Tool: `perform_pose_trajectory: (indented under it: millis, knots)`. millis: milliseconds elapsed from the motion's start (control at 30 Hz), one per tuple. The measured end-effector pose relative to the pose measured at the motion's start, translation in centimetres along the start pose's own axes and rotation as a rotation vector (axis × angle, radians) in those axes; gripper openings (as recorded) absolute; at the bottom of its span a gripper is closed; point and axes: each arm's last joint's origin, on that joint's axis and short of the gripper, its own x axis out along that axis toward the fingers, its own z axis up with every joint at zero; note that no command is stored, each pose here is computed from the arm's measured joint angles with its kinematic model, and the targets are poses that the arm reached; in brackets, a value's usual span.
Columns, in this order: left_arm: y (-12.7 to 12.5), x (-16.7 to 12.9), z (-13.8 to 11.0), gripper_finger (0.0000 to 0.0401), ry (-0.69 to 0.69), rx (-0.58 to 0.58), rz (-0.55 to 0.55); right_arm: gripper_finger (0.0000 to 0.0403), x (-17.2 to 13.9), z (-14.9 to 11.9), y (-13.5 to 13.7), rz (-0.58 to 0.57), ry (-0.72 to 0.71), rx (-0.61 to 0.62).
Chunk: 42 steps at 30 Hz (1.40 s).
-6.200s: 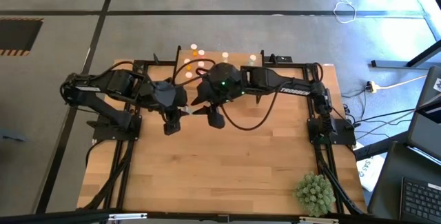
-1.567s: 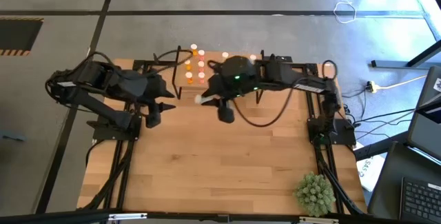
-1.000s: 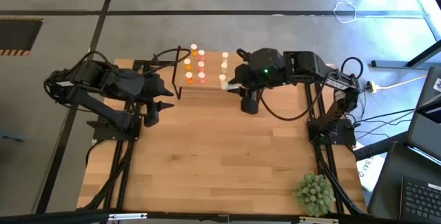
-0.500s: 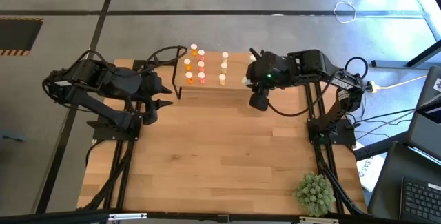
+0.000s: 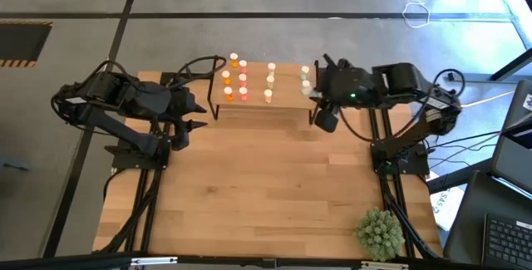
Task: Pick and place medicine bottles onto shelf by color
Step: Put the blue pill bottle on the shelf aligned with the other blue pill bottles
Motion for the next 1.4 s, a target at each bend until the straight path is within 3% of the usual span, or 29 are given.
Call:
perform_pose_trajectory:
  millis: [267, 467, 767, 1000, 1100, 1300, 1400]
  knots:
    - [0.1, 0.0, 0.0, 0.0167, -0.011, 0.002, 0.050, 0.0116, 1.5, -2.6, 0.3, 0.073, -0.339, 0.118]
    - [0.2, 0.0, 0.0, 0.0167, -0.016, 0.002, 0.074, 0.0116, 6.3, -4.7, 2.0, 0.076, -0.534, 0.157]
    - [0.2, 0.0, 0.0, 0.0167, -0.017, 0.001, 0.076, 0.0116, 11.5, -9.2, 3.4, -0.117, -0.715, 0.364]
    - [0.2, 0.0, 0.1, 0.0167, -0.024, -0.002, 0.077, 0.0116, 13.3, -13.4, 4.6, -0.279, -0.766, 0.491]
    - [0.3, 0.0, 0.1, 0.0167, -0.027, -0.003, 0.089, 0.0116, 14.4, -14.7, 5.0, -0.327, -0.743, 0.489]
    - [0.3, 0.1, 0.3, 0.0167, -0.042, -0.006, 0.128, 0.0116, 16.6, -15.4, 5.8, -0.375, -0.684, 0.453]
    - [0.3, 0.1, 0.4, 0.0167, -0.050, -0.011, 0.126, 0.0116, 17.5, -15.7, 6.0, -0.436, -0.676, 0.523]
